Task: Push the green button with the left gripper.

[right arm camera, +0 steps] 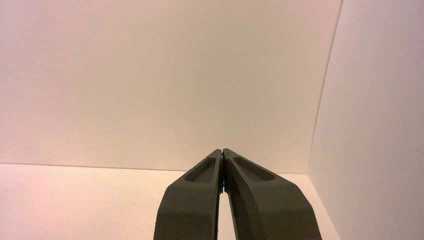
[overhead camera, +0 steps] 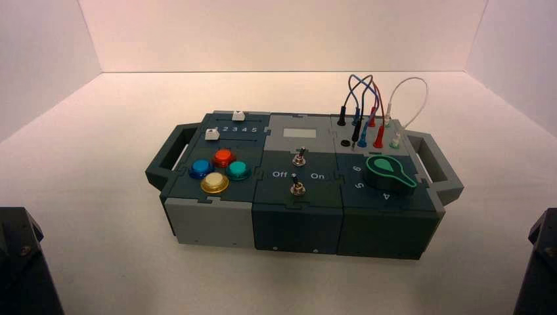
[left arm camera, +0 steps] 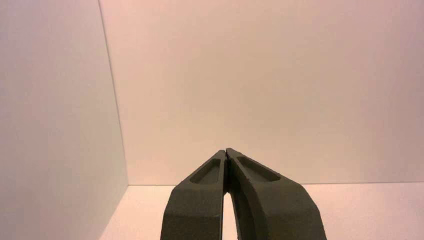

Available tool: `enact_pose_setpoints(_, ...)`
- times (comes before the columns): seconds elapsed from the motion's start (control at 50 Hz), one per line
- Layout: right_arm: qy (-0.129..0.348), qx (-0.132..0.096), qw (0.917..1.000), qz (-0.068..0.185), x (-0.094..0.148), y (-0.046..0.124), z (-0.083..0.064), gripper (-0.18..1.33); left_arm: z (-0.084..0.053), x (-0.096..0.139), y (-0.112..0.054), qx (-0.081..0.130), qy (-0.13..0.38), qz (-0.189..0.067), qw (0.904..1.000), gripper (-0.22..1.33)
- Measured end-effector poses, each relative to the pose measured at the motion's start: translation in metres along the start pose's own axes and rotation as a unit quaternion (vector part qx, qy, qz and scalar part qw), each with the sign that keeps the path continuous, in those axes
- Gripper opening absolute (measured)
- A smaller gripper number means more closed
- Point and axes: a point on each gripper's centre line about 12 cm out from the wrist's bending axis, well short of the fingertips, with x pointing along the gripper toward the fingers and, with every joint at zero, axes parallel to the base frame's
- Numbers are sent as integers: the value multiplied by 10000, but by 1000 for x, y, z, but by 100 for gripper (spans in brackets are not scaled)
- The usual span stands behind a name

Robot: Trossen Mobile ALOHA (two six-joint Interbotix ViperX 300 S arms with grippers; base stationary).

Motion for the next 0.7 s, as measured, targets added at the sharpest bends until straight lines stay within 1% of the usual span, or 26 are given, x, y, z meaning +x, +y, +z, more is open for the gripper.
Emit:
enact_pose_setpoints(0.42, 92, 0, 10000, 2, 0, 0, -1, -14, -3, 6, -1, 16, 184, -38, 9998, -16)
enact_pose_setpoints(0.5, 138, 0, 9999, 2, 1, 0, -2, -14, -5, 8, -7, 27, 338, -169, 9993, -16)
enact_pose_setpoints(0.52, 169, 0, 9999, 3, 1, 0, -2, -14, -6, 10, -10, 46, 399, -246, 9989, -16)
enact_pose_setpoints(0.54, 169, 0, 9999, 3, 1, 0, -2, -14, -6, 10, -10, 46, 399, -246, 9989, -16)
enact_pose_setpoints(0.58, 230, 0, 9997, 4, 1, 0, -4, -14, -7, 12, -15, 77, 505, -362, 9980, -16)
enact_pose_setpoints(0.6, 276, 7, 9996, 11, 1, 0, -4, -14, -9, 14, -20, 104, 634, -486, 9968, -16)
enact_pose_setpoints(0.7, 406, 21, 9992, 34, 1, 1, -6, -14, -16, 20, -37, 176, 1048, -869, 9905, -16)
